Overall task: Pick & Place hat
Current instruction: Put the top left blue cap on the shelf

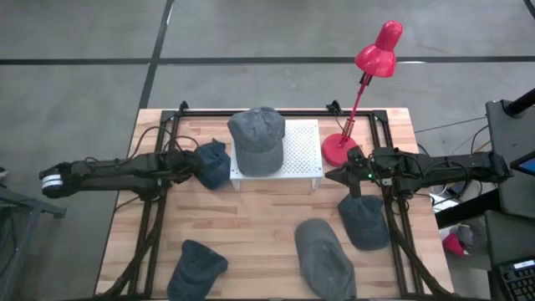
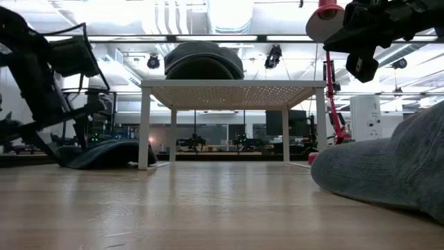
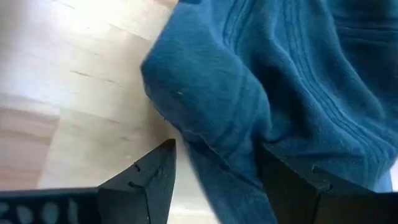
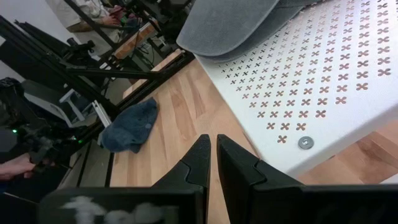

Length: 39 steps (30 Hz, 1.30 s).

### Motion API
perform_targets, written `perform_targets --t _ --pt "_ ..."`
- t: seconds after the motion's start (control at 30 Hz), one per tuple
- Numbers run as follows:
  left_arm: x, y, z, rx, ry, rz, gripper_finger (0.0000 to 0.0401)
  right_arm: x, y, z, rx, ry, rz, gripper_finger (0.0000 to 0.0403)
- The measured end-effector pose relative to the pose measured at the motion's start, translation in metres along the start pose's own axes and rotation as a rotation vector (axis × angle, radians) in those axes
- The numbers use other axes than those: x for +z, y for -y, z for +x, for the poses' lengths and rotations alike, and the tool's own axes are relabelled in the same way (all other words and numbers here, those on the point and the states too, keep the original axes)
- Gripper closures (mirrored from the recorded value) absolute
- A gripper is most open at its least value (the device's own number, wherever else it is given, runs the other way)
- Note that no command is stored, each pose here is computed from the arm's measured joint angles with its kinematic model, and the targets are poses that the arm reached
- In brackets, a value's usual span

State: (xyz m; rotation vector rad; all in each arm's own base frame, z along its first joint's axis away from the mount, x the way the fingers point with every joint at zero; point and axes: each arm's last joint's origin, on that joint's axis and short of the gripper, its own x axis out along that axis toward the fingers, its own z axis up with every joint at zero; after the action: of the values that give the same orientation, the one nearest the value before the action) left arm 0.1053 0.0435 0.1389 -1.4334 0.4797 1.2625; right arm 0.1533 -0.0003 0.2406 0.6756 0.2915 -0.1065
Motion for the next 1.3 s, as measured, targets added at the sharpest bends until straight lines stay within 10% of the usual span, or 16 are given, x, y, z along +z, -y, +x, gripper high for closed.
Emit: perform_targets --t 0.37,1.0,1.3 --pt "-0.003 -0.012 0.015 -0.001 0.006 -0.037 0.0200 0.000 0.000 0.000 -0.001 0.000 0.000 0.0376" --pt "-0.002 -0.001 0.013 -0.099 0.044 0.075 0.0387 0.000 0.000 0.000 -0.002 0.000 0.000 0.0376" --pt "0.002 0.014 0.002 -0.142 0.113 0.126 0.0399 0.000 0.000 0.000 0.000 0.000 0.000 0.0376"
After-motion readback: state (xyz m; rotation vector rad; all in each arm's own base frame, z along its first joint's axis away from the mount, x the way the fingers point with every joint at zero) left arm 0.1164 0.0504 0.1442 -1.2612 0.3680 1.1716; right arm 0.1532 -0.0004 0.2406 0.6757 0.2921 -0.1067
